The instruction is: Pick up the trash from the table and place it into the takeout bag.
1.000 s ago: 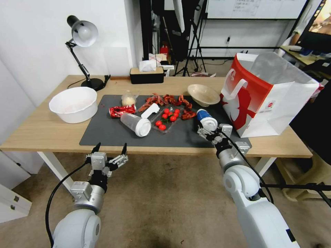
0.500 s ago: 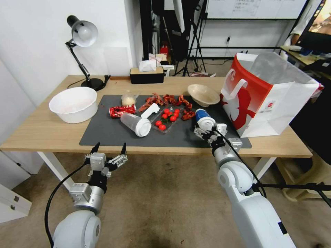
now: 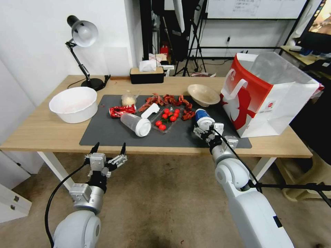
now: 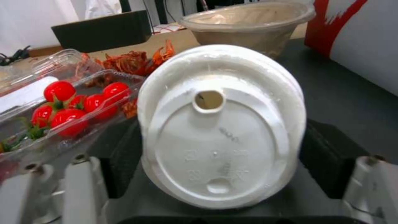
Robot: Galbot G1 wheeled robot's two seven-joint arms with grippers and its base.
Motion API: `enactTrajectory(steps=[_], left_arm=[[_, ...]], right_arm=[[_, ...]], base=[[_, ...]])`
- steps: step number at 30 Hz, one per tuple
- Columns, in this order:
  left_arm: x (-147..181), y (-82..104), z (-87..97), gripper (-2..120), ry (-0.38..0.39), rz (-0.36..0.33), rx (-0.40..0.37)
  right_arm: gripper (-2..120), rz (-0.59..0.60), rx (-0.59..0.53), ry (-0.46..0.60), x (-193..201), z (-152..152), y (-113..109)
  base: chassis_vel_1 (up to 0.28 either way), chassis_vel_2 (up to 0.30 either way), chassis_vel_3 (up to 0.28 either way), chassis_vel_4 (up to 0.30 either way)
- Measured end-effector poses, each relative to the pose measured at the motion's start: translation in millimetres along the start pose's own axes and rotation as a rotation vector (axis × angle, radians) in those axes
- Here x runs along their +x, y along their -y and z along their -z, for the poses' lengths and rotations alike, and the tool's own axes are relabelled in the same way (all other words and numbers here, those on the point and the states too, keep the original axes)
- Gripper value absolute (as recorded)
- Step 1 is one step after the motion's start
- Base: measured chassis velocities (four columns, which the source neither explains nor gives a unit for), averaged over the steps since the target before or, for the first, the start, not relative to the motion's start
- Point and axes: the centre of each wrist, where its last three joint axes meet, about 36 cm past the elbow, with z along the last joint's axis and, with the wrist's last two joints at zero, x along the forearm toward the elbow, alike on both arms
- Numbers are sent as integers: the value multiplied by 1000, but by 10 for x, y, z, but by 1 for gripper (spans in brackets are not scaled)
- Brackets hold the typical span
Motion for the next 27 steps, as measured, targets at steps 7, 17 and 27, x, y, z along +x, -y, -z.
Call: enactTrajectory(steps=[7, 17, 27], left_arm=[[-6, 8, -14, 100, -2, -1, 2], [-10, 12, -30, 100, -2, 0, 3], [8, 23, -41, 100, 0, 0, 0]], right_arm=[[67, 20, -28, 13, 62, 10, -1], [67, 276, -99, 263, 425, 423, 39], [67, 312, -138, 640, 646, 1438, 379]], base=[[0, 0, 0, 0], [0, 0, 0, 0], [0, 0, 0, 0]])
